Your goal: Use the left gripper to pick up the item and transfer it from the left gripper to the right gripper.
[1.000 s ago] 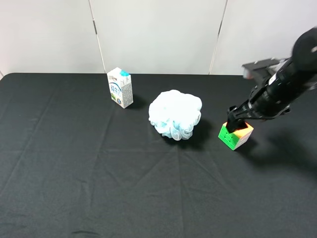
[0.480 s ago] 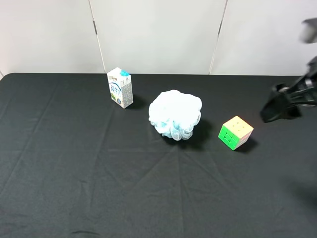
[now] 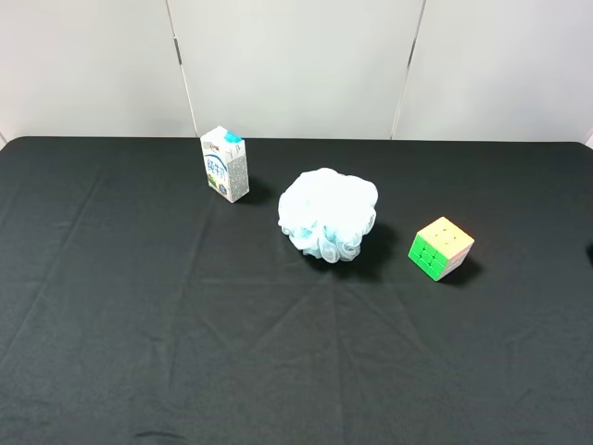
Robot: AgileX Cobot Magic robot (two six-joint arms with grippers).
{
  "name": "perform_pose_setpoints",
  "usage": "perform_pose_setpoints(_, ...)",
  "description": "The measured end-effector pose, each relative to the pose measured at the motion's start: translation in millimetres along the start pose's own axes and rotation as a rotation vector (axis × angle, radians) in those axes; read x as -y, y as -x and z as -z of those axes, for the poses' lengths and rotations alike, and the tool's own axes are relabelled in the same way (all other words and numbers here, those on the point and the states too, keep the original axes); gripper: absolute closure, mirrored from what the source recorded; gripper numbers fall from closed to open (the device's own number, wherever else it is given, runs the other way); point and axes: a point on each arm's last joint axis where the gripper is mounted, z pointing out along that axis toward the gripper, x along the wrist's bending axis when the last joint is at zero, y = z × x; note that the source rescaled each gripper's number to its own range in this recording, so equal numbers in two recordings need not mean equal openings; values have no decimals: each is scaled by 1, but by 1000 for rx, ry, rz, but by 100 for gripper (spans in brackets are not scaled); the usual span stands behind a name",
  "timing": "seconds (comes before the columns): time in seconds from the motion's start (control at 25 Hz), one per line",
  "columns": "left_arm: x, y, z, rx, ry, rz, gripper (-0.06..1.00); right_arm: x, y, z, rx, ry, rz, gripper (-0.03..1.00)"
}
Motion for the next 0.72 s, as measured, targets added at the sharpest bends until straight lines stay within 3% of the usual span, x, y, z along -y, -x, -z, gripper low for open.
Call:
perform_pose_setpoints(0.24, 0, 0, 0, 0, 0, 0, -3, 62, -2, 15, 2, 168, 11, -3)
perform_pose_setpoints(0.52, 0, 0, 0, 0, 0, 0, -3, 96, -1, 43, 42, 545, 9, -3)
perform_pose_setpoints(0.72, 0, 0, 0, 0, 0, 0, -3, 96, 1, 36, 62, 580, 10, -3)
